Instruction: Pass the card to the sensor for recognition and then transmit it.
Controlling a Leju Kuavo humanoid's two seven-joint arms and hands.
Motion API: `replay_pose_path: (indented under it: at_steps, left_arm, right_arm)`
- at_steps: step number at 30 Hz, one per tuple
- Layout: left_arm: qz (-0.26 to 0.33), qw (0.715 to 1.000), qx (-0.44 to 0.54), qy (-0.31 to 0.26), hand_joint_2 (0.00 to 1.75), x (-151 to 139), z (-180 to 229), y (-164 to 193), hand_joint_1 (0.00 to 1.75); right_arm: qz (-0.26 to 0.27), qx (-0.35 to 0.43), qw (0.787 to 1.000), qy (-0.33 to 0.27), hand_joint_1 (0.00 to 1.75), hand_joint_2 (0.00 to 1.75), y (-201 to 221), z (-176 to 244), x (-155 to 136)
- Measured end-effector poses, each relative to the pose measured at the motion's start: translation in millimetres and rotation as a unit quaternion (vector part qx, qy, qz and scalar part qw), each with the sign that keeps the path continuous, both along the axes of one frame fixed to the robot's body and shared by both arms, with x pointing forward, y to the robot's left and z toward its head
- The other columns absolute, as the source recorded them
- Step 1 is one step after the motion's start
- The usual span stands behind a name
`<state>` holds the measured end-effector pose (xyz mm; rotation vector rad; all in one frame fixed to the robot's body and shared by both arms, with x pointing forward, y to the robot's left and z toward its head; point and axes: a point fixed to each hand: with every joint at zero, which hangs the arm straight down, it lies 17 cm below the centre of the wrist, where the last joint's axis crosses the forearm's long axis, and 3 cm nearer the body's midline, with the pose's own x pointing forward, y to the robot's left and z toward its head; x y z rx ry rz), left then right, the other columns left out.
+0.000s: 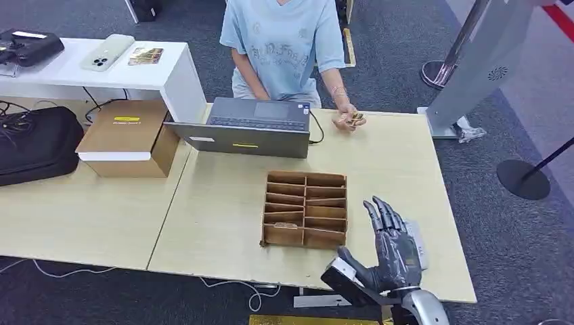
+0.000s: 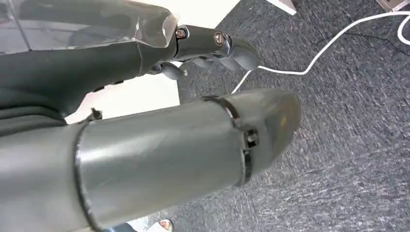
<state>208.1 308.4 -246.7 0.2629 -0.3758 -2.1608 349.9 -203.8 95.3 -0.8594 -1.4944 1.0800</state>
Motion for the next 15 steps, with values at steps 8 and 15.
replay_pose_path:
  at_steps: [8,15]
  left_arm:
    - [-0.013,1.000,-0.006,0.001,0.00,5,2,-4,0.00]
    - [-0.033,0.999,-0.009,-0.004,0.00,16,7,-7,0.00]
  right_arm:
    - [0.110,0.169,0.979,-0.010,0.00,0.00,39,25,-16]
    - [0.178,0.222,0.958,-0.032,0.00,0.00,52,43,-30]
